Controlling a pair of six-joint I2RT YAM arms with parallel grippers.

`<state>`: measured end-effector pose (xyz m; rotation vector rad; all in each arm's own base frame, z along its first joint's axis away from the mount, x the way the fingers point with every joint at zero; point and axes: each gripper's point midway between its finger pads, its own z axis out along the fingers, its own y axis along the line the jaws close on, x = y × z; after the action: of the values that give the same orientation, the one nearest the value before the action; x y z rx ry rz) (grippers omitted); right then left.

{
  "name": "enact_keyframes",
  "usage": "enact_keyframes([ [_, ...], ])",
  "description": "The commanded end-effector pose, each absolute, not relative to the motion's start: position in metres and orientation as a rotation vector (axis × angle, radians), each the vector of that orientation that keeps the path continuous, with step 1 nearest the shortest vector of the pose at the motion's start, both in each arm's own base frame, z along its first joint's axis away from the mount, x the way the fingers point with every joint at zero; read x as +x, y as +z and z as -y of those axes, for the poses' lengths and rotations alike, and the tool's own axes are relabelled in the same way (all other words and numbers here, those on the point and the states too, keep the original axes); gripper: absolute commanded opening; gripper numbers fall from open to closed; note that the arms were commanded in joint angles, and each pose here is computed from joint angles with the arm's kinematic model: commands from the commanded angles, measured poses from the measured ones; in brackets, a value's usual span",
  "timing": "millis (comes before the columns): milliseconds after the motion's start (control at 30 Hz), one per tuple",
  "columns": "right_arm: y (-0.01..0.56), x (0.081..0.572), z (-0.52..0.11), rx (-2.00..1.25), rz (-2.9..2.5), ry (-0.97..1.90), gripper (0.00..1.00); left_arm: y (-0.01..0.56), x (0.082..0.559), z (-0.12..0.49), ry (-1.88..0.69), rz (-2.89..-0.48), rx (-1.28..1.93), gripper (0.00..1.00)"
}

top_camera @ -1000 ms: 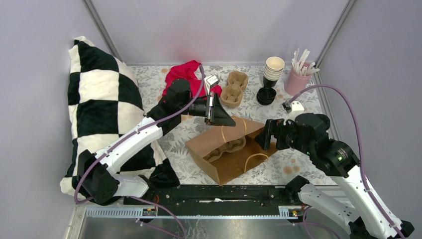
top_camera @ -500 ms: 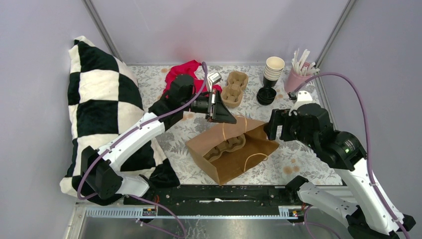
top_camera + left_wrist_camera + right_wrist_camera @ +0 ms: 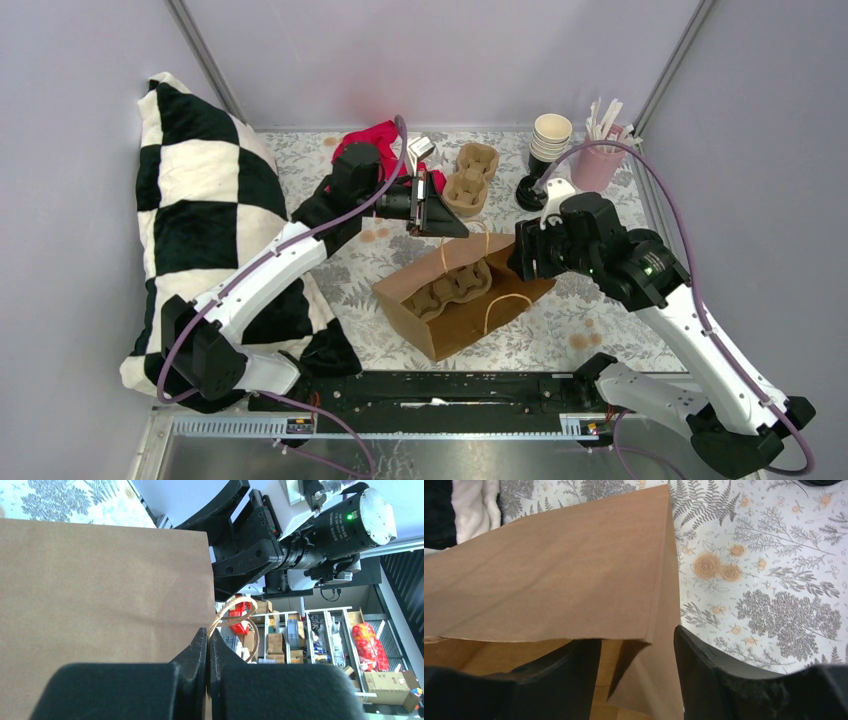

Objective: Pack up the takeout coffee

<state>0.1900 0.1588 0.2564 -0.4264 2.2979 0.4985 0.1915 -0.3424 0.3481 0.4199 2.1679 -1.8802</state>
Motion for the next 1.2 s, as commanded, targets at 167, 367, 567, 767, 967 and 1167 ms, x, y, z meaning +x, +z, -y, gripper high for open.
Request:
enact_keyframes([
  [167, 0.262, 0.203, -0.172, -0.505, -2.249, 0.507, 0.44, 0.402, 0.203, 0.328, -1.805, -1.950, 0.424, 0.00],
  [367, 0.290, 0.209, -0.163, -0.421, -2.255, 0.456, 0.24, 0.424, 0.220, 0.313, -1.766, -1.887, 0.313, 0.00],
  [567, 0.323, 0.198, -0.173, -0.258, -2.445, 0.526, 0.05, 0.441, 0.245, 0.292, -1.615, -1.939, 0.122, 0.00],
  [767, 0.274, 0.205, -0.156, -0.190, -2.556, 0.333, 0.00, 0.395, 0.268, 0.291, -1.562, -2.073, -0.043, 0.00],
  [967, 0.276, 0.217, -0.170, -0.235, -2.553, 0.366, 0.00, 0.411, 0.277, 0.300, -1.629, -2.035, 0.042, 0.00],
  [1167, 0.312, 0.228, -0.183, -0.234, -2.427, 0.466, 0.05, 0.437, 0.267, 0.294, -1.602, -1.943, 0.156, 0.00],
])
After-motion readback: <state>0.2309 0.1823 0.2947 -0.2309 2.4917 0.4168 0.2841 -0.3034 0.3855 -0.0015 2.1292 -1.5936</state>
